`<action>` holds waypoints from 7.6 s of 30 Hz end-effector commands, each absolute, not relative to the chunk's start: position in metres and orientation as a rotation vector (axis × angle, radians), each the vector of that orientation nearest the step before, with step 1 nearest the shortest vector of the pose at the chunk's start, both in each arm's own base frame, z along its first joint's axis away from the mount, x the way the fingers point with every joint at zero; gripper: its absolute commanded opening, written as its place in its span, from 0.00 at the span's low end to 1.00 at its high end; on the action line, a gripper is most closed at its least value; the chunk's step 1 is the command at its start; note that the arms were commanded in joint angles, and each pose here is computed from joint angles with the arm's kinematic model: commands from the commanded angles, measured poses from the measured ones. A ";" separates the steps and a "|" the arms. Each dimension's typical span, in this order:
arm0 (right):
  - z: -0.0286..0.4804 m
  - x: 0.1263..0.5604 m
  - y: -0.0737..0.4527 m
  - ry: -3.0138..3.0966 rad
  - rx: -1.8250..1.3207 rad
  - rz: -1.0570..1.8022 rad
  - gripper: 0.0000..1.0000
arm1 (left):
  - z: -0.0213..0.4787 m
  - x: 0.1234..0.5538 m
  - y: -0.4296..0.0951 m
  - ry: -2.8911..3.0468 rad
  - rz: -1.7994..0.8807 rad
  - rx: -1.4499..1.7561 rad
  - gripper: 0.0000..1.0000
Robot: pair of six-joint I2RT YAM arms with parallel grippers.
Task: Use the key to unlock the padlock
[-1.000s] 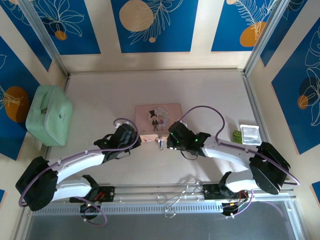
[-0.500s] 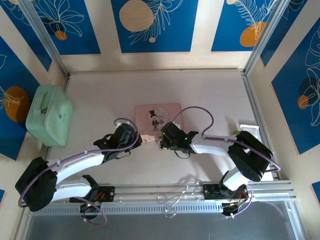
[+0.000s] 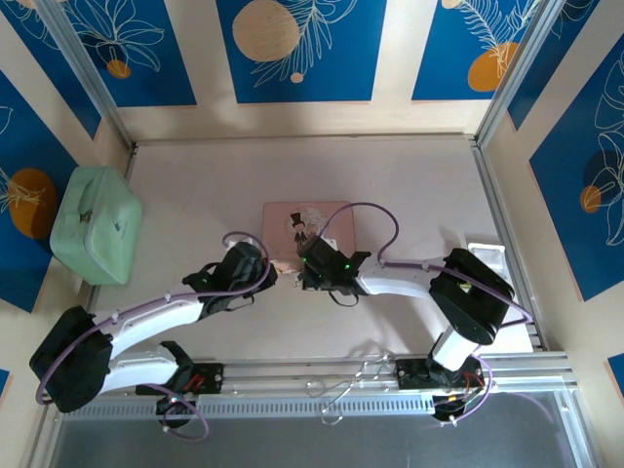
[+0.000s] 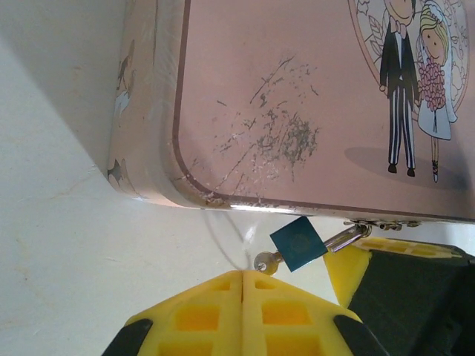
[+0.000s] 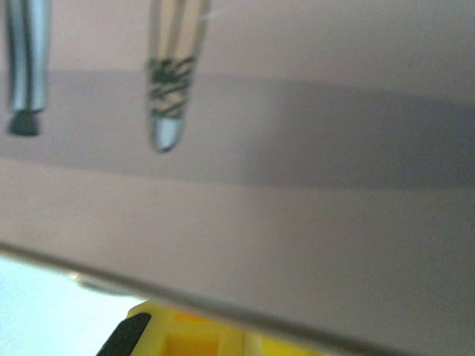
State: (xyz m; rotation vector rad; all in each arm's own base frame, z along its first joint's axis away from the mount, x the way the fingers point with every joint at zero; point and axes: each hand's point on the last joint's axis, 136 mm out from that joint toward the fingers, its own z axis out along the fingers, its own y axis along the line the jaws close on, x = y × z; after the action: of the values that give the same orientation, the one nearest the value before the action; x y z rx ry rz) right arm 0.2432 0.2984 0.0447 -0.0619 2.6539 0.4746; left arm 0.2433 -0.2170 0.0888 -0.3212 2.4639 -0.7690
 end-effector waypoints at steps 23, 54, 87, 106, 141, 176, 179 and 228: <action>0.071 0.243 0.293 2.613 -0.126 0.501 0.30 | 0.105 0.238 -0.219 2.419 -0.747 -0.263 0.29; 0.047 0.245 0.320 2.700 -0.164 0.401 0.12 | 0.097 0.227 -0.205 2.420 -0.748 -0.302 0.21; 0.083 0.238 0.284 2.508 0.076 0.791 0.59 | 0.119 0.234 -0.211 2.407 -0.783 -0.275 0.24; 0.071 0.224 0.288 2.484 0.132 0.758 0.64 | 0.156 0.259 -0.183 2.400 -0.574 -0.155 0.78; 0.049 0.257 0.317 2.504 0.207 0.756 0.61 | 0.073 0.283 -0.191 2.583 -0.744 -0.312 0.54; 0.027 0.259 0.315 2.574 0.090 0.581 0.41 | 0.070 0.274 -0.187 2.595 -0.750 -0.305 0.50; 0.026 0.257 0.311 2.584 0.108 0.564 0.37 | 0.070 0.273 -0.186 2.594 -0.747 -0.306 0.50; 0.046 0.244 0.311 2.621 -0.167 0.405 0.69 | 0.063 0.263 -0.184 2.600 -0.779 -0.338 0.48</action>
State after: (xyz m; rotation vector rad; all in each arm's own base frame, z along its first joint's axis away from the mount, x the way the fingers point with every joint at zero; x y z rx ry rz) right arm 0.2382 0.3115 0.0430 -0.0725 2.6424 0.4441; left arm 0.2842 -0.1978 0.0889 -0.2991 2.4789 -0.8476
